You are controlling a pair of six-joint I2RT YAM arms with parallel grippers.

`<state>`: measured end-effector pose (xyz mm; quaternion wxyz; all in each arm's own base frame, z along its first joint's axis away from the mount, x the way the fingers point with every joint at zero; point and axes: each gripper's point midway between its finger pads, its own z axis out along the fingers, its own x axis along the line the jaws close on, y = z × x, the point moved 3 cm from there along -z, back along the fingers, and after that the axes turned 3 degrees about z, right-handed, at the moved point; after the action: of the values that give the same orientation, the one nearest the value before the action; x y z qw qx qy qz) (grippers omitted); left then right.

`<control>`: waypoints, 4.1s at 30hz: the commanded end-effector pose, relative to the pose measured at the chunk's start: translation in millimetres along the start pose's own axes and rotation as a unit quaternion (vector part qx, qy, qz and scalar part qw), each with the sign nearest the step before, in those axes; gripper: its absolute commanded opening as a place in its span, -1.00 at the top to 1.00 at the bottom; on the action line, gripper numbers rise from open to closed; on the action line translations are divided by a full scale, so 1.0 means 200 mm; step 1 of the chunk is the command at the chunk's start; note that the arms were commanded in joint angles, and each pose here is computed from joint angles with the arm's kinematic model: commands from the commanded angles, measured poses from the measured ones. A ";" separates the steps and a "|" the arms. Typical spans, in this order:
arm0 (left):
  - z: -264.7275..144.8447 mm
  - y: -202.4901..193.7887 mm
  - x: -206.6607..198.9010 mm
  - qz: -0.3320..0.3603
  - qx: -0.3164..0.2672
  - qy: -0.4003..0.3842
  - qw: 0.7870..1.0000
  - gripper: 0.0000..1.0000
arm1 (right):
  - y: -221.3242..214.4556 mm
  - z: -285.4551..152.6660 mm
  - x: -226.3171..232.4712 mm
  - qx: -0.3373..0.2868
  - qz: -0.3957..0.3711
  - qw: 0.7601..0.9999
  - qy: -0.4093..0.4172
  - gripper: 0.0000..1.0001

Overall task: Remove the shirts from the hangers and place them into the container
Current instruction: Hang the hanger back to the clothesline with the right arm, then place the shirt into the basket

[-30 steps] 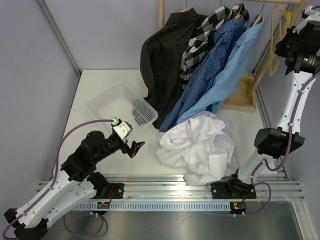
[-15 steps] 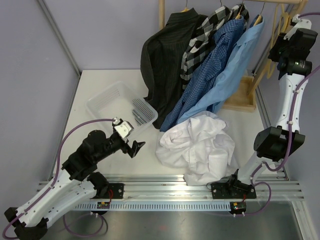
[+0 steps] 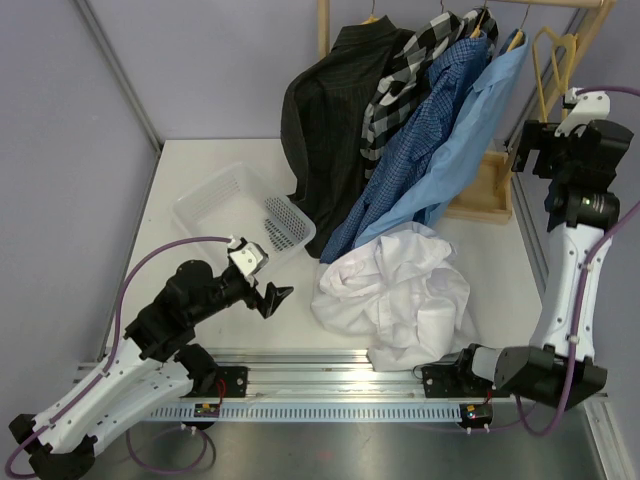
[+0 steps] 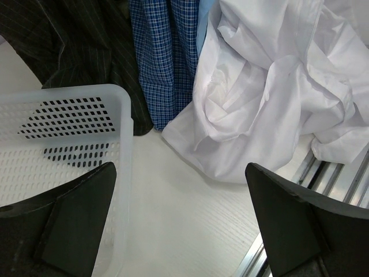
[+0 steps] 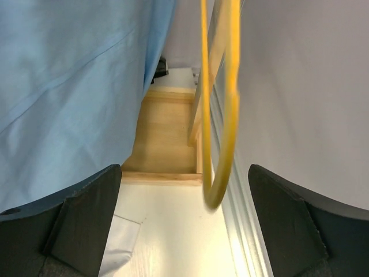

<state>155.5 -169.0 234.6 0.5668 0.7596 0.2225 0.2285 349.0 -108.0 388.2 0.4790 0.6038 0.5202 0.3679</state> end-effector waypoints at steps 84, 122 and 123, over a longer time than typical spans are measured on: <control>-0.23 1.23 0.18 0.026 -0.201 0.262 0.943 1.00 | -0.80 -0.66 0.63 0.058 0.019 0.923 0.381 -0.99; -0.94 2.51 0.92 0.023 -0.576 0.471 0.668 1.00 | -0.83 -0.62 0.61 0.071 0.024 0.924 0.374 -0.99; -0.96 2.53 0.91 0.024 -0.590 0.465 0.659 1.00 | -0.83 -0.62 0.61 0.071 0.023 0.925 0.373 -0.99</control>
<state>279.2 -66.1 741.8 0.6315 0.1831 0.3216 0.6814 204.0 41.1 253.8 0.1819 0.4668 0.6743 0.5425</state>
